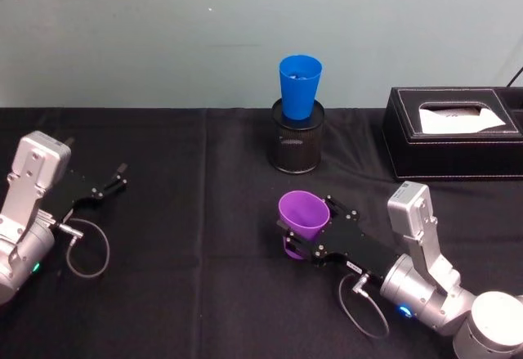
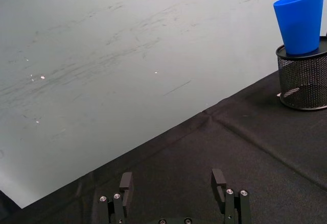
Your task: Pick up one cup with a gripper and tap it against the other cup.
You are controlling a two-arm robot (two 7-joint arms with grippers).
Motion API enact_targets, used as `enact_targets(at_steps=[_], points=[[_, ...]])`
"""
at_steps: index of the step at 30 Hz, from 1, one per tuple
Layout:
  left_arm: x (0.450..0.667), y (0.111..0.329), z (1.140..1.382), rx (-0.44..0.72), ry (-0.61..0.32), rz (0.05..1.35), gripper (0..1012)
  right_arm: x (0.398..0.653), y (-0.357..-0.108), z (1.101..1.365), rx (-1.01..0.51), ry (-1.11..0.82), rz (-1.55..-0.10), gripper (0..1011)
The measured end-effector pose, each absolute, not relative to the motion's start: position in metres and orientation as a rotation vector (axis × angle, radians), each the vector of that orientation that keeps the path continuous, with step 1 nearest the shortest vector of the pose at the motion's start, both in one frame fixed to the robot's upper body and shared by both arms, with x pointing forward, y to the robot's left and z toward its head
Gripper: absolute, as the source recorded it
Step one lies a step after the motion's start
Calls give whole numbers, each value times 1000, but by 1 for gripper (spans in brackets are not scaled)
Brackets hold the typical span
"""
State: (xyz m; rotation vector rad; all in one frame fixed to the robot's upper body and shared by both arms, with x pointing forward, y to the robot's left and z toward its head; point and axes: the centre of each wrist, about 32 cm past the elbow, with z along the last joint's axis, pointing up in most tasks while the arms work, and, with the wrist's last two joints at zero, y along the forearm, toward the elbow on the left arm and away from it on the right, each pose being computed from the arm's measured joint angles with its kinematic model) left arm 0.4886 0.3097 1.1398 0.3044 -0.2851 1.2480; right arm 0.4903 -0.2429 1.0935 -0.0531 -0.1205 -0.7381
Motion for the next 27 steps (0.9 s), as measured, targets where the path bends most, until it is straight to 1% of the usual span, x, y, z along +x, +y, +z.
enact_targets(at_steps=[15, 18, 19, 20, 21, 22, 24, 27], points=[[489, 310, 1140, 304, -285, 1248, 1000, 489, -242, 1089, -37, -109, -749, 731], [489, 310, 1140, 304, -285, 1248, 1000, 489, -242, 1089, -37, -109, -748, 772], [489, 310, 1140, 304, -285, 1248, 1000, 489, -242, 1089, -37, -109, -748, 820], [489, 310, 1140, 304, -285, 1248, 1000, 489, -242, 1089, -37, -109, -748, 836], [489, 310, 1140, 304, -285, 1248, 1000, 489, -242, 1089, -37, -109, -748, 873], [489, 310, 1140, 304, -285, 1248, 1000, 489, -242, 1089, -37, -109, -748, 883], [489, 310, 1140, 304, -285, 1248, 1000, 489, -242, 1089, -37, -110, -748, 952], [489, 310, 1140, 304, -285, 1248, 1000, 489, -242, 1089, -37, -110, -747, 1002]])
